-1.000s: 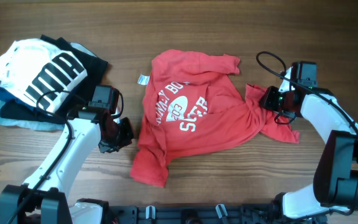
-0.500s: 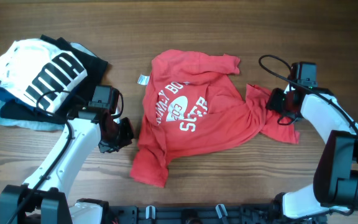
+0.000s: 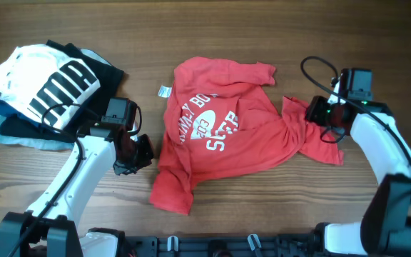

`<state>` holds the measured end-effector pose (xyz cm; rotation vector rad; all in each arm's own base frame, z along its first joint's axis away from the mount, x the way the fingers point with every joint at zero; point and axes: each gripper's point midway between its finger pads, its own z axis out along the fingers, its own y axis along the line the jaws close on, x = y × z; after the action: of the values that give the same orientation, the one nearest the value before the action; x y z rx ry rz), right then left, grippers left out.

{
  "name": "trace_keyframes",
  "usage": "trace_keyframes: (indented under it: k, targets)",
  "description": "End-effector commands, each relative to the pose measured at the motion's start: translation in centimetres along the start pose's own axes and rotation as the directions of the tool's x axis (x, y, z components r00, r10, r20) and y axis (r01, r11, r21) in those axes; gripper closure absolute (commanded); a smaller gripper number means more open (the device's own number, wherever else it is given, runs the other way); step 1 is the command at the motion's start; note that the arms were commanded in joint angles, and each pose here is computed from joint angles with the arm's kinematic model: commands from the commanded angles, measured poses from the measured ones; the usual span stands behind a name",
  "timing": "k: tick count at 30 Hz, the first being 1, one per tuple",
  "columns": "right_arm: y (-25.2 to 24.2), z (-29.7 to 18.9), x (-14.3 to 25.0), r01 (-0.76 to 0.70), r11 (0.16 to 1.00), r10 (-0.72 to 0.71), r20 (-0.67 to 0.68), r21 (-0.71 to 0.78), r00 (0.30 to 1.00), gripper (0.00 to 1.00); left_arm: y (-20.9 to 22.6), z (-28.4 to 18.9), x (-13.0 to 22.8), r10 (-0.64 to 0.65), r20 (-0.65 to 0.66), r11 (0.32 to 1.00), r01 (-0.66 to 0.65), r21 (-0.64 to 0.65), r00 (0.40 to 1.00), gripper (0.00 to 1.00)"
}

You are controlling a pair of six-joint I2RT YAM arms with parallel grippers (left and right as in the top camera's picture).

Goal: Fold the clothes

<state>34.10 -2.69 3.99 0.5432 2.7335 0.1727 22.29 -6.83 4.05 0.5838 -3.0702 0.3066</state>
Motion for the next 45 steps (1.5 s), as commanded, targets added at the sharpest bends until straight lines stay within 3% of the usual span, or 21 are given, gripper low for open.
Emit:
trace_keyframes:
  k: [1, 11, 20, 27, 33, 35, 42, 45]
  targets:
    - [1.0, 2.4, 1.8, 0.039, 0.996, -0.044, -0.077, -0.075, 0.996, 0.42, 0.1, 0.2, 0.1, 0.004, -0.003, 1.0, -0.004, -0.008, 1.0, 0.83]
    - [1.4, 3.3, 0.2, 0.05, 0.995, -0.052, -0.013, -0.091, 0.999, 0.57, 0.0, 0.2, -0.1, 0.005, 0.004, 1.0, -0.005, -0.004, 1.0, 0.83]
    - [0.6, 5.2, 2.0, 0.036, 0.997, -0.042, -0.094, -0.063, 0.995, 0.61, 0.0, 0.2, -0.1, 0.005, 0.004, 1.0, -0.005, -0.004, 1.0, 0.83]
    - [0.5, 5.1, 2.1, 0.034, 0.998, -0.039, -0.096, -0.062, 0.995, 0.76, 0.0, 0.2, -0.1, 0.005, 0.004, 1.0, -0.005, -0.004, 1.0, 0.82]
    - [0.4, 2.8, 0.2, 0.024, 0.999, -0.024, -0.01, -0.031, 1.0, 0.76, 0.0, 0.2, -0.1, 0.005, 0.004, 1.0, -0.005, -0.004, 1.0, 0.82]
    - [0.5, 2.3, -0.1, 0.028, 0.999, -0.028, 0.008, -0.032, 1.0, 0.83, 0.0, 0.2, -0.1, 0.005, 0.004, 1.0, -0.005, -0.004, 1.0, 0.82]
    - [0.4, 2.3, -0.1, 0.027, 0.999, -0.027, 0.008, -0.029, 1.0, 0.91, 0.0, 0.2, 0.0, 0.005, 0.003, 1.0, -0.005, -0.004, 1.0, 0.82]
    - [0.4, 2.3, 0.0, 0.027, 0.999, -0.027, 0.005, -0.028, 1.0, 0.87, 0.0, 0.2, -0.1, 0.005, 0.004, 1.0, -0.005, -0.004, 1.0, 0.82]
